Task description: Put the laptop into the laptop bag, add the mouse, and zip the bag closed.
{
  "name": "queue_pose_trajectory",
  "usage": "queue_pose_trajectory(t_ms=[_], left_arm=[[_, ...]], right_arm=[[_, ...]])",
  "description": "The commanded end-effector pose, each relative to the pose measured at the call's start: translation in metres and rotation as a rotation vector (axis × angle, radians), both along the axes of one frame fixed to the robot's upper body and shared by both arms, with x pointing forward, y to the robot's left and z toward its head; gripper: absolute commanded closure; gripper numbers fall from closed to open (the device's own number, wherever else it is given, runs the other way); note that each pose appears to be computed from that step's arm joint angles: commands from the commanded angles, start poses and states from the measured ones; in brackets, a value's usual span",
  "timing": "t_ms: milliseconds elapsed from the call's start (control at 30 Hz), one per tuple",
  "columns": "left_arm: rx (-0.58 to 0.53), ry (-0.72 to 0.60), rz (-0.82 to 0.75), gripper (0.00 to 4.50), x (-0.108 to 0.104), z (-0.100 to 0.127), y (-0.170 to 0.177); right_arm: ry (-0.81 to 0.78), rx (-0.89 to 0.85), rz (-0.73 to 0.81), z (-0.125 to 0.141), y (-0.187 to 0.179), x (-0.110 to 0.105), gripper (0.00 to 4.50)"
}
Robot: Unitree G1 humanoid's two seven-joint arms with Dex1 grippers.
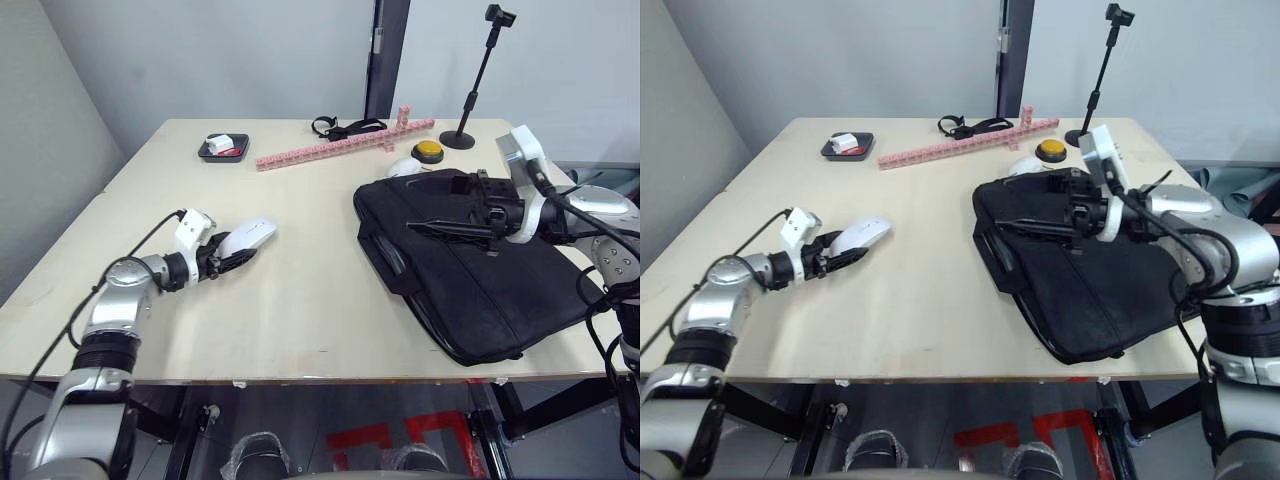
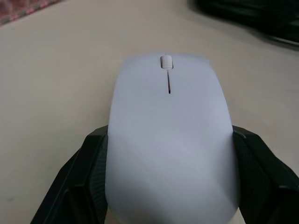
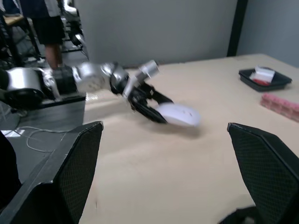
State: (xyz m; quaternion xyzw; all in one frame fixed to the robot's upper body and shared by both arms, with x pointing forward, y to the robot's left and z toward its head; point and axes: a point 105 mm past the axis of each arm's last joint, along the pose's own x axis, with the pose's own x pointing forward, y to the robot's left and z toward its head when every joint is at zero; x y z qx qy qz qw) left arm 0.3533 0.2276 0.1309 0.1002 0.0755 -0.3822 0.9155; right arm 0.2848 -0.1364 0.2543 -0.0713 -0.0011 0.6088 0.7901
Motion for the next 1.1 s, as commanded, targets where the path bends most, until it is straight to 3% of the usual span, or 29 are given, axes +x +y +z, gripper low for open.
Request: queue_pose_trajectory(t_ms=[33,233,433,600,1100], left_arm=[[0.02,-0.057,-0.107,1.69,-0.017,0.033,-0.012],[0.068,-0.068,-0.218,1.69,-0.045,0.046,-0.033],[0.089,-0.043,-0.292,1.69,-0.072,0.045,-0.047],[0.092,-0.039,-0.279,1.69,-0.079,0.047,-0.047],[0.101,-0.032,-0.254,1.69,-0.082,0.042,-0.047]], right_arm=[[-0.052,-0.089,-0.06,-0.005,0.004,0.004,0.0],[-0.088,-0.196,-0.189,-0.028,0.013,0.022,0.0],[-0.106,-0.338,-0.442,-0.065,0.006,0.056,0.0],[-0.105,-0.37,-0.519,-0.08,0.008,0.066,0.0],[-0.075,-0.528,-0.595,-0.139,0.002,0.069,0.0]])
